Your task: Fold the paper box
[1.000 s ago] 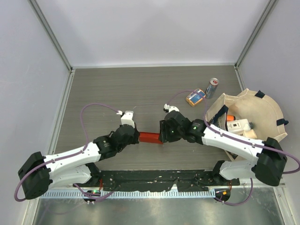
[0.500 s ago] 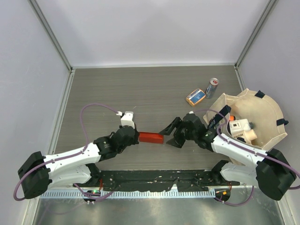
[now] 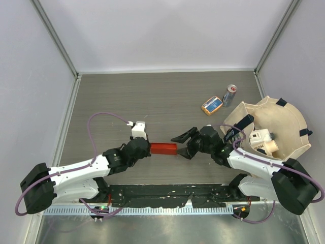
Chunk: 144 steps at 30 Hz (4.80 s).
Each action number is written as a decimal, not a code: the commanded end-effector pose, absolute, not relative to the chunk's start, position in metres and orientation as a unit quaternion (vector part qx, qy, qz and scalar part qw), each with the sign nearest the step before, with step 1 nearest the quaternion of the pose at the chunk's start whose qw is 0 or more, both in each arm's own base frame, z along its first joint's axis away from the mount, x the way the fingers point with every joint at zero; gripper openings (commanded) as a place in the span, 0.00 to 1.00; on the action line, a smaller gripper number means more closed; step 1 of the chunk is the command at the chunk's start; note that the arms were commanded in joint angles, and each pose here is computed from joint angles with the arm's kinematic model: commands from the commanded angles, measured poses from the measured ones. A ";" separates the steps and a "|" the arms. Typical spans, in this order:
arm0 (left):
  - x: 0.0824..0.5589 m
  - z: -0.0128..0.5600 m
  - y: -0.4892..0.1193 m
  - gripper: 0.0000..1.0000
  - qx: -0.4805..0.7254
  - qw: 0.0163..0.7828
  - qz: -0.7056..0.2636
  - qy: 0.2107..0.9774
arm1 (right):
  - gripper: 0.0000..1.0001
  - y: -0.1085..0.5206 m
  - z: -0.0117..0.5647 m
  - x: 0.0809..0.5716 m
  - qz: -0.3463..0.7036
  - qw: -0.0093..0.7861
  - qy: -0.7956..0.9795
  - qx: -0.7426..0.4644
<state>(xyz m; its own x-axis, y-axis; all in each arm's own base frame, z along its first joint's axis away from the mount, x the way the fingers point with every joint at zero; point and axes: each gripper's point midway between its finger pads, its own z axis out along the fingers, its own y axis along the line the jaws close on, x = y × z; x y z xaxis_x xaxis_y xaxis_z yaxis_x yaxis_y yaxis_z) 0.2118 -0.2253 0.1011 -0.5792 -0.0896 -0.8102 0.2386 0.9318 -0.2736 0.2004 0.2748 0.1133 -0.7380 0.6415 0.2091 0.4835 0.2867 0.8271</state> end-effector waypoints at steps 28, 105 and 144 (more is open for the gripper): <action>0.181 0.116 -0.232 0.72 0.031 0.415 -0.252 0.873 | 0.40 0.273 0.061 0.198 0.453 0.089 0.813 0.355; 0.191 0.032 -0.204 0.13 -0.176 0.246 -0.365 0.880 | 0.16 0.248 0.045 0.207 0.419 0.208 0.883 -0.014; 0.212 0.087 -0.222 0.74 0.067 0.285 -0.162 0.942 | 0.52 0.236 0.111 0.212 0.351 0.234 0.902 -0.091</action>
<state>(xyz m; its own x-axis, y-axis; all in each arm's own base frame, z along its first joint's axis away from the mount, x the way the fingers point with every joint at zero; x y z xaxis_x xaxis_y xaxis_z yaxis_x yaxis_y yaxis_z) 0.2098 -0.2396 0.1104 -0.8196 -0.0204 -0.5726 0.2800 0.8577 -0.4312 0.2156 0.2295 0.1212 -0.8576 0.0300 -0.5134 -0.3279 0.7373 0.5907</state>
